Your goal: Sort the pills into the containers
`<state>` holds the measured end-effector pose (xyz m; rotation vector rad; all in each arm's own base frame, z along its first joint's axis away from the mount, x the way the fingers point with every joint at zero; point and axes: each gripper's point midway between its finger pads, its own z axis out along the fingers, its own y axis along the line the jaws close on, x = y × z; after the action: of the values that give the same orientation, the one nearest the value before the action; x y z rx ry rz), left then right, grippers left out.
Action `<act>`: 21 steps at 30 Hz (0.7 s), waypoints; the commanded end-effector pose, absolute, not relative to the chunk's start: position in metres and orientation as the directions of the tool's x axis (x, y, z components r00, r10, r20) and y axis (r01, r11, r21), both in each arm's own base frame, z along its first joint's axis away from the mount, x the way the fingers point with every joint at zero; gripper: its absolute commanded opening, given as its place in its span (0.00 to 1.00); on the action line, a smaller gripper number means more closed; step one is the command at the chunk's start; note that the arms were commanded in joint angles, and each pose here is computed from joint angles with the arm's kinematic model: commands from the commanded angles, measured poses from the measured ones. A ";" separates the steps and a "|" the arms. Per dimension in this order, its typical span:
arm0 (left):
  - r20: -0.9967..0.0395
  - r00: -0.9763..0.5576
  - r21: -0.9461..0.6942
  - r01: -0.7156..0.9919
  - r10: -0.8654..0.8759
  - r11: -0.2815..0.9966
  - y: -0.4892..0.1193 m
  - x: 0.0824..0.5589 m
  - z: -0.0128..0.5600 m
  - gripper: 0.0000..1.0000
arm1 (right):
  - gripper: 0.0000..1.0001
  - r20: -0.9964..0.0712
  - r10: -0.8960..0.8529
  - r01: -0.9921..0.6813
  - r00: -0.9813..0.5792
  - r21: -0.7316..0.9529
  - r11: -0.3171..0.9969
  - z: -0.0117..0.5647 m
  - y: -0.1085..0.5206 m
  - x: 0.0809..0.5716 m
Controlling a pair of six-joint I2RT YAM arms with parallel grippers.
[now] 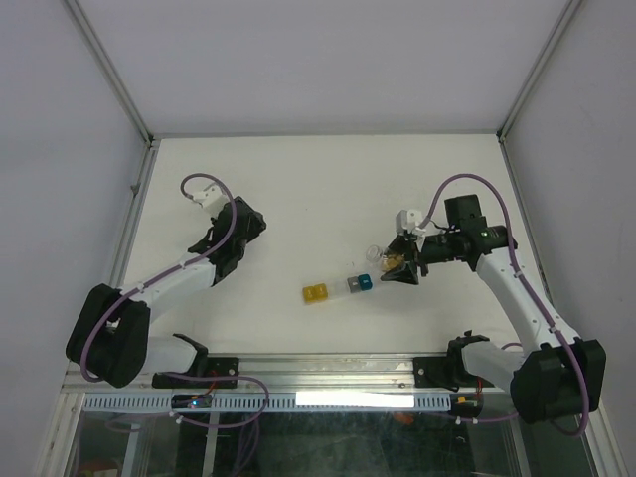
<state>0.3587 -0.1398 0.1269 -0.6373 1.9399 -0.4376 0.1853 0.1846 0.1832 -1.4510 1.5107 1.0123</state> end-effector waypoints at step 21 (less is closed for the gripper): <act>-0.623 -0.380 -0.372 -0.626 -0.684 0.686 -0.061 0.383 0.055 0.52 | 0.00 -0.962 -0.268 -0.997 0.045 -0.061 0.052 0.222 0.182 0.190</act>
<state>0.3725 -0.0566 0.0373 -0.9671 2.1352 -0.0254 0.1874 0.1778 0.1957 -1.3993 1.4946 0.9890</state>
